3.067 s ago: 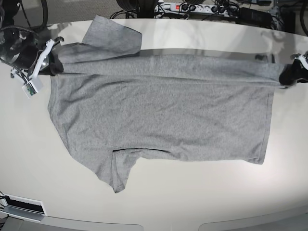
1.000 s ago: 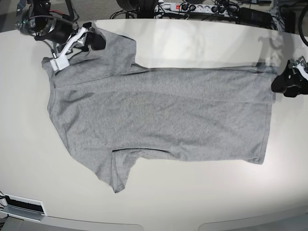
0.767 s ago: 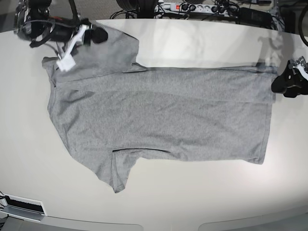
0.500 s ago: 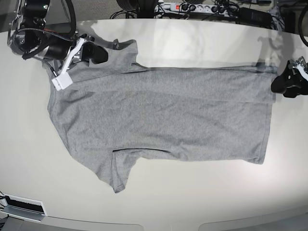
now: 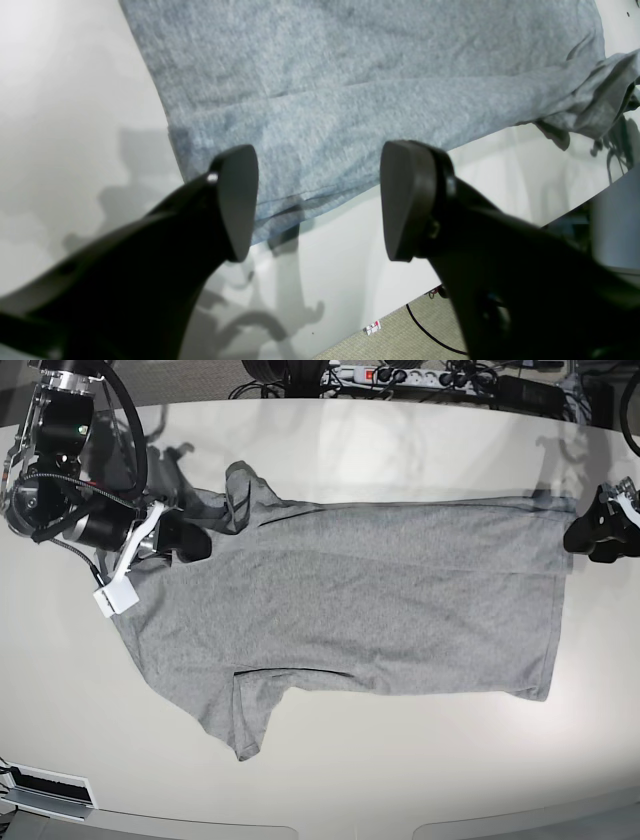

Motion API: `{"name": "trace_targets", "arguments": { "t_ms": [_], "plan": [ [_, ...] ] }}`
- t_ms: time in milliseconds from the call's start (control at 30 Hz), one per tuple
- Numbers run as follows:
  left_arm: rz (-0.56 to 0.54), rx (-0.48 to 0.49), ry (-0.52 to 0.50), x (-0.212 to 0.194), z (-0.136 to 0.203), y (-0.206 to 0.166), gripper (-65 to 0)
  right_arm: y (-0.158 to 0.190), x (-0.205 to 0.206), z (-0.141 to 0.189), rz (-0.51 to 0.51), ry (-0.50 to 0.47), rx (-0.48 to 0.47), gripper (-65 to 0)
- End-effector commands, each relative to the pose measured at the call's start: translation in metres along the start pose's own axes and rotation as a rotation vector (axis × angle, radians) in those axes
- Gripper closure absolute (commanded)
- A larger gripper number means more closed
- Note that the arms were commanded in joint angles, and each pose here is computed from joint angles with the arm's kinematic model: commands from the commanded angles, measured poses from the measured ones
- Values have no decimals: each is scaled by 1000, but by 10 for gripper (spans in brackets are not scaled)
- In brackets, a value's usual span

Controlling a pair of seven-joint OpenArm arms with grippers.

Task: Layout the t-shirt on the table in an organized manner, then fold the t-shirt properly
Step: 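Move the right gripper along the shirt side and grasp the sleeve edge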

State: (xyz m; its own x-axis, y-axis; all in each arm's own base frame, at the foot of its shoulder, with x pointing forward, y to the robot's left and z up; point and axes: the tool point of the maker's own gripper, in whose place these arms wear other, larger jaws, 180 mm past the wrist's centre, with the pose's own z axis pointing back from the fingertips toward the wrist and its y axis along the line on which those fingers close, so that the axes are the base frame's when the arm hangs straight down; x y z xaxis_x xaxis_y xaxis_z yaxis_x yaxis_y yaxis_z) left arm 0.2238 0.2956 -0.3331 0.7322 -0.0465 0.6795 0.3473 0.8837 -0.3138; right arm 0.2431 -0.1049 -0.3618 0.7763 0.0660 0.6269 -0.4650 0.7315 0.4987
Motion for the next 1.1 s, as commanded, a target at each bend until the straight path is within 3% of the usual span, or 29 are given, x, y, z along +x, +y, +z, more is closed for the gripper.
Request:
{"name": "trace_targets", "arguments": {
  "t_ms": [0,167,267,367,433,633,767,867,1000,1067],
  "plan": [
    [-28,-5,-41,17,6,0,-397,-1,26,5,46,-77,-8,0],
    [-31,-4,-39,17,7,1,-397,-24,67,-6,178,-117,-145,0],
    [-36,-1,-38,19,8,2,-397,-35,84,-19,203,-99,-204,-10],
    [-43,2,-33,20,9,3,-397,-45,99,-22,196,-98,-260,-288],
    [-47,4,-31,21,10,4,-397,-49,110,-19,205,-108,-288,-419],
    [-47,4,-30,21,10,4,-397,-58,114,-8,205,-54,-318,-441],
    [-67,11,0,21,14,7,-397,-45,101,-3,226,20,-197,-427],
    [-115,3,53,22,16,3,-397,-26,92,3,248,64,-63,-371],
    [-248,-5,152,20,11,-9,-397,16,114,10,259,-83,163,-325],
    [-332,-8,211,14,6,-16,-397,30,111,14,254,-111,222,-325]
  ]
}}
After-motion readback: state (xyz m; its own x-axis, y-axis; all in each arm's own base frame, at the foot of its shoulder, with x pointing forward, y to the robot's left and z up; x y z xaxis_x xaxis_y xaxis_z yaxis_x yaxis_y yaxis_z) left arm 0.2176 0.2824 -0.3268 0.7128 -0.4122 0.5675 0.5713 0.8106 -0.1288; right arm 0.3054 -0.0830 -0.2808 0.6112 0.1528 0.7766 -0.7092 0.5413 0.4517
